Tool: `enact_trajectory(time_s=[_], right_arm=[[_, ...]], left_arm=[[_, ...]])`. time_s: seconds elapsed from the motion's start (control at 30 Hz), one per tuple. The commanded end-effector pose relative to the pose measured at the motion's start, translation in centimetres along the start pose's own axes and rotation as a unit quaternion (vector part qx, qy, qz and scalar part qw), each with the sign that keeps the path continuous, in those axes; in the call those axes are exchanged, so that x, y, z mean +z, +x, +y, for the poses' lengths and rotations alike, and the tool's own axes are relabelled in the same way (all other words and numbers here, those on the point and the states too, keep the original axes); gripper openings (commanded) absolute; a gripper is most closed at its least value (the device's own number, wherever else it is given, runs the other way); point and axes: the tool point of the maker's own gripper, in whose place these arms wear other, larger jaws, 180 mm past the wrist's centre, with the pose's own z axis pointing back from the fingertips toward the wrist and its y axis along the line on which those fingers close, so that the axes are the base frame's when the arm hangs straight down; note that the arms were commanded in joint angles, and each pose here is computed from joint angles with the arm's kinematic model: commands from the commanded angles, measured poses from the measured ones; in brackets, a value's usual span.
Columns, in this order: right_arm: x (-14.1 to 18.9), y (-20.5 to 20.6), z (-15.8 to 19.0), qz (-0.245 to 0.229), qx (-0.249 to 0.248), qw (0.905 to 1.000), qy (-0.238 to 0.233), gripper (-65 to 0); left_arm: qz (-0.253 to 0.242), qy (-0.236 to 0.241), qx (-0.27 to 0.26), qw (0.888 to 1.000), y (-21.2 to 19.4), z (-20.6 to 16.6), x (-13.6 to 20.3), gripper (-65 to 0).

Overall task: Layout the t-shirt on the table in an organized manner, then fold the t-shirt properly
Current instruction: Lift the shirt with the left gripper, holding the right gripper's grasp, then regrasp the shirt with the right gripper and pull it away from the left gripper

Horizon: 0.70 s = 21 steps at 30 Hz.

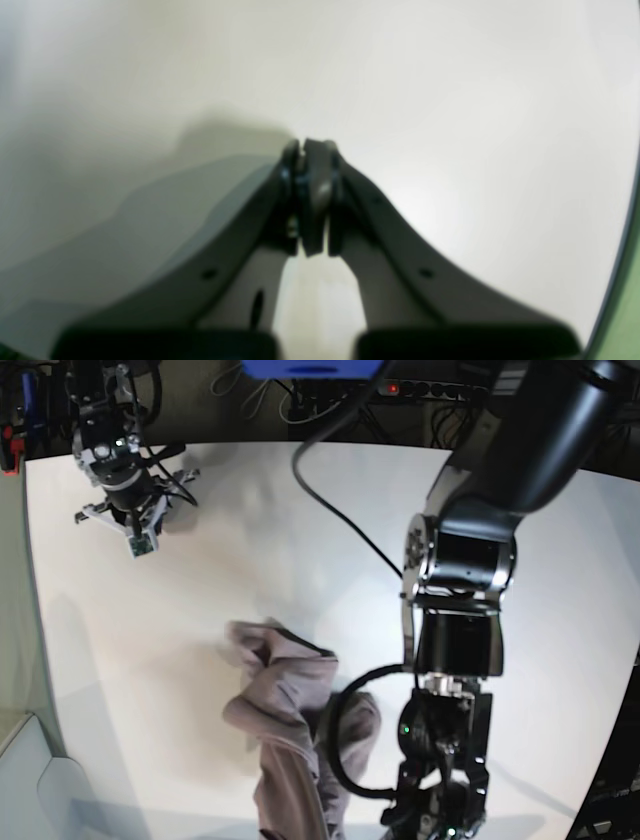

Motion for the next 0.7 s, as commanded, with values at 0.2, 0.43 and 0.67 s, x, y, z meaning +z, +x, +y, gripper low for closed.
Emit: enact_trajectory(time_s=[0.2,0.43,0.67], right_arm=[[0.1,1.1,-0.8,-0.019,0.004,0.9998,-0.01,-65.0],[0.4,5.1,-0.2,-0.065,-0.018,0.9977,-0.009,-65.0],[0.7,12.6,0.6,-0.153,-0.062,0.9863,-0.006,-51.3]], left_arm=[[-0.025,-0.046,0.034,0.998,1.5,-2.4,1.1,-64.8],[-0.003,-0.036,0.043,0.998,-0.4,-1.2,1.2,-64.8],[0.006,-0.023,0.047,0.999,-1.5,0.3,1.6,-64.8]])
